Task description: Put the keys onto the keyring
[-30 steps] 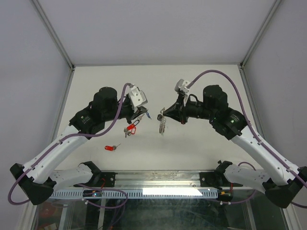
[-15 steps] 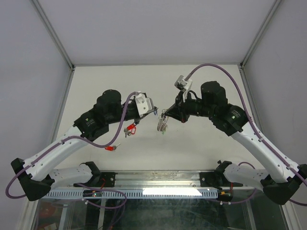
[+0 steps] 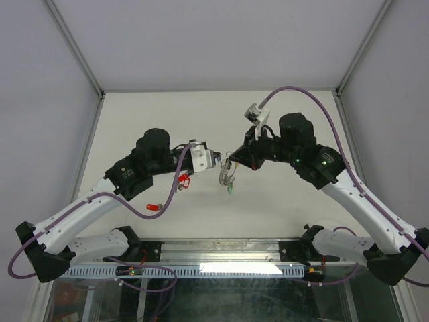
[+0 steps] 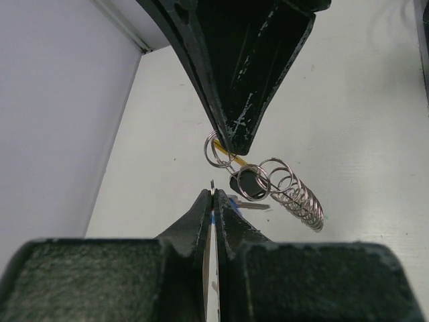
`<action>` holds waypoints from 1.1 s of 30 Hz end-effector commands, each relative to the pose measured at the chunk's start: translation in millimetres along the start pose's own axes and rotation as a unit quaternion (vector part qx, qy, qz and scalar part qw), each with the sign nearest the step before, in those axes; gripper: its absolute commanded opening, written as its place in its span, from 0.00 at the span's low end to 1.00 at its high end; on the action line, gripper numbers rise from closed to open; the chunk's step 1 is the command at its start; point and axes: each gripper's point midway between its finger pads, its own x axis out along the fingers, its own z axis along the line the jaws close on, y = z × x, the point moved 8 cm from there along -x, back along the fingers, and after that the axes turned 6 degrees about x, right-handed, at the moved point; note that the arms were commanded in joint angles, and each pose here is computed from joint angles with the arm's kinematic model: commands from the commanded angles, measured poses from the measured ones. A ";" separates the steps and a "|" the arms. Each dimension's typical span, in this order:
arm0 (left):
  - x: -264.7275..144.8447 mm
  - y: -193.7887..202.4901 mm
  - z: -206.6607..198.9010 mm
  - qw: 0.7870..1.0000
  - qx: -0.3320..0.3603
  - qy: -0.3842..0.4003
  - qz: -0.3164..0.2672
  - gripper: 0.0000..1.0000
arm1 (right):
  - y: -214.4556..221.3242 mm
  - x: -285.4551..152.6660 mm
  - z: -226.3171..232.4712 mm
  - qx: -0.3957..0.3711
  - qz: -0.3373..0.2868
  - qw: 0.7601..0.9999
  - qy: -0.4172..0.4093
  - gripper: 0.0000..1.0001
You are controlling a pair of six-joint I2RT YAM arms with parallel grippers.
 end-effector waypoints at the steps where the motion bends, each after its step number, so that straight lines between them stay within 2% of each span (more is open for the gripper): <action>1: -2.5 -19.7 3.6 0.998 0.043 0.006 -0.055 0.00 | -28.8 -8.8 10.3 -0.019 -0.080 0.997 -0.010 0.00; 10: -0.5 -20.8 1.2 0.997 0.044 0.024 -0.059 0.00 | -30.4 -4.5 10.3 -0.015 -0.087 0.996 -0.016 0.00; 33: -0.9 -26.8 9.7 0.997 0.047 0.000 -0.060 0.00 | -21.7 0.1 12.1 -0.006 -0.057 0.998 -0.040 0.00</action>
